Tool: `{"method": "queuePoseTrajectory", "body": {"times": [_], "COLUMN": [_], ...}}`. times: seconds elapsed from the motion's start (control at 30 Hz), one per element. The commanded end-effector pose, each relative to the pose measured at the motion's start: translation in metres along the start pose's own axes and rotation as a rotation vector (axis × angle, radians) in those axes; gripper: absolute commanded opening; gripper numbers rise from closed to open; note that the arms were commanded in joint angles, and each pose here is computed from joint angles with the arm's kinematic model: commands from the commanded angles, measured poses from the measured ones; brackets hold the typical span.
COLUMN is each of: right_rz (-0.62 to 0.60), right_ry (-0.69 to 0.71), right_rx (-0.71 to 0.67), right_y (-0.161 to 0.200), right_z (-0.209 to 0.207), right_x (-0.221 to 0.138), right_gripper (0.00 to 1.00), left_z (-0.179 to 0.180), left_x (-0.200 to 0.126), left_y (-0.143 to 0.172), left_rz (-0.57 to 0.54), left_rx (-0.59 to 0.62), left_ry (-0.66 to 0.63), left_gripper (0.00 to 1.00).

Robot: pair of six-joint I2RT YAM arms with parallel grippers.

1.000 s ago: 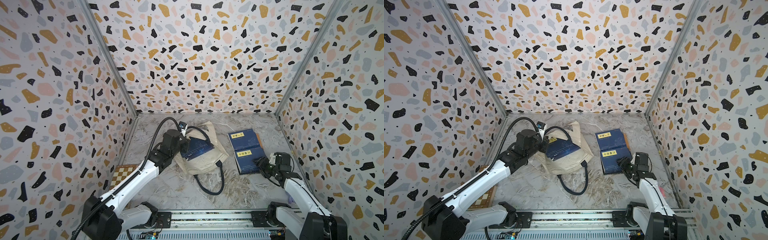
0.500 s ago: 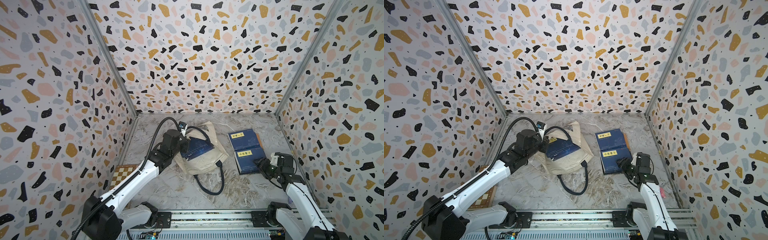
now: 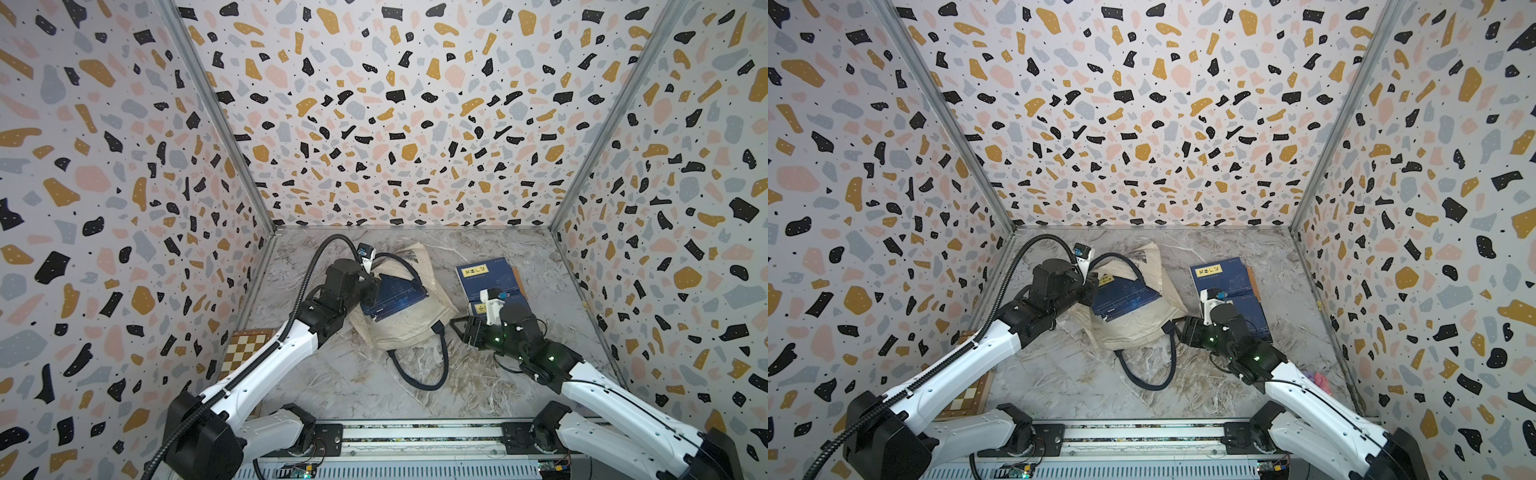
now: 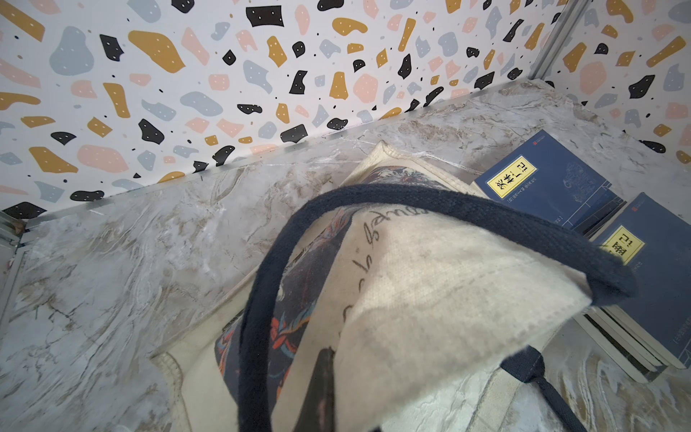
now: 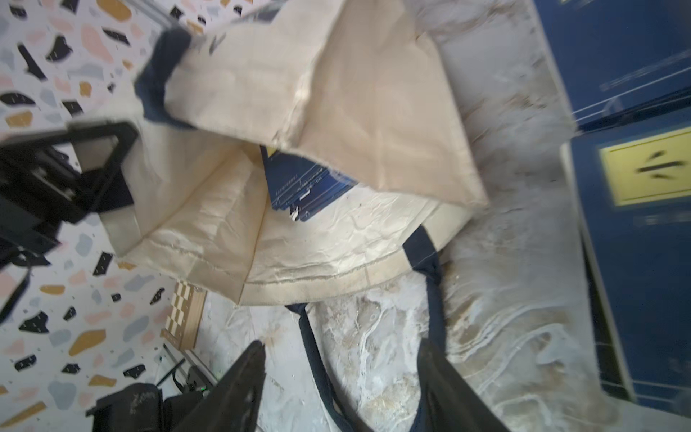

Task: Take out the books from the canvas bag
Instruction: Place the book on the book, then pick up the book from the canvas bag.

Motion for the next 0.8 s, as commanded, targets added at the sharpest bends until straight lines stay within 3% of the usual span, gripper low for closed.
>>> {"method": "queuePoseTrajectory", "body": {"times": [0.0, 0.43, 0.77], "right_rz": [-0.089, -0.004, -0.005], "right_ry": [0.015, -0.084, -0.16], "right_rx": [-0.019, -0.116, -0.172], "right_y": [-0.015, 0.003, 0.004], "right_z": [0.017, 0.076, 0.093], "right_x": [0.009, 0.079, 0.102], "right_gripper": [0.66, 0.66, 0.66], "left_z": [-0.004, -0.005, -0.009], "left_x": [-0.012, -0.013, -0.016], "left_y": [-0.019, -0.019, -0.021], "left_rz": [-0.068, -0.064, -0.065], "left_rx": [-0.029, -0.045, -0.05], "left_ry": [0.03, 0.037, 0.076], "left_gripper": [0.0, 0.0, 0.0]}}
Point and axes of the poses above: each gripper's point midway between its finger pads, its own x axis out along the fingers, its own z axis along the line the jaws close on, y = z × x, the point moved 7 cm from there along -x, back along the fingers, and after that the axes turned 15 degrees about -x, right-handed, at the moved point
